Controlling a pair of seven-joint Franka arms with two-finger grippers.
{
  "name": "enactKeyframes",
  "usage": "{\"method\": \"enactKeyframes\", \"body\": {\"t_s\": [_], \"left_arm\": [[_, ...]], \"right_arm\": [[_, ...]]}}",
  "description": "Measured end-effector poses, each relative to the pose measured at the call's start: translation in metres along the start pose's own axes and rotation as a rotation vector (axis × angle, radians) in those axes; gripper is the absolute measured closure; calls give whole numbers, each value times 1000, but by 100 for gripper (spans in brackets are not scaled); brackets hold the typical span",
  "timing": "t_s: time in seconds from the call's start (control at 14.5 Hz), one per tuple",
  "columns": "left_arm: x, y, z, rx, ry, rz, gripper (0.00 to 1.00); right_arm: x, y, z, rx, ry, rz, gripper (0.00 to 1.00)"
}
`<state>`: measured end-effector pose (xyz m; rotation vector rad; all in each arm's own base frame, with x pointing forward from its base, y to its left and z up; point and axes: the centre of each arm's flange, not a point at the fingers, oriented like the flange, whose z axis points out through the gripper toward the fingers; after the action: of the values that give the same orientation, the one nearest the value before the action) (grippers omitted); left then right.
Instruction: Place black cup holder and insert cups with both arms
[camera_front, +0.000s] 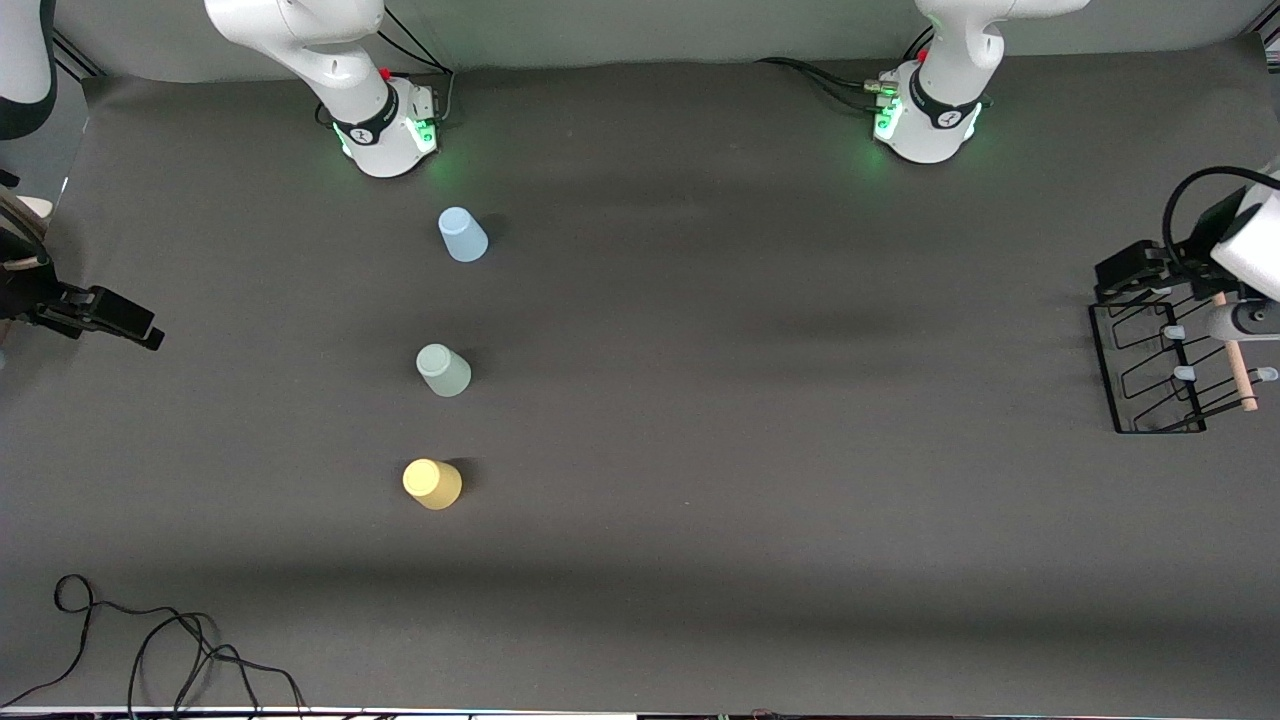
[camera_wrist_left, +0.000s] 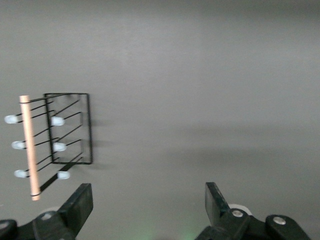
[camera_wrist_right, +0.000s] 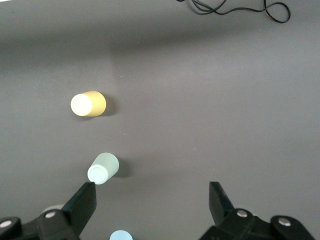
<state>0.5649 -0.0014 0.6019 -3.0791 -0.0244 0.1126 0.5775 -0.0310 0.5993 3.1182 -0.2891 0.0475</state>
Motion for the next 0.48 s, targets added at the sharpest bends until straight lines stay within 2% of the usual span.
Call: {"method": "enactKeyframes", "body": {"t_s": [0.14,0.48], "left_arm": [[0,-43,14,1,-20,-2,0],[-19,-171,63,-18,-2,75,0]], "right_arm": [[-1,0,2,-2,-16,0,0],[-1,0,2,-2,-17,0,0]]}}
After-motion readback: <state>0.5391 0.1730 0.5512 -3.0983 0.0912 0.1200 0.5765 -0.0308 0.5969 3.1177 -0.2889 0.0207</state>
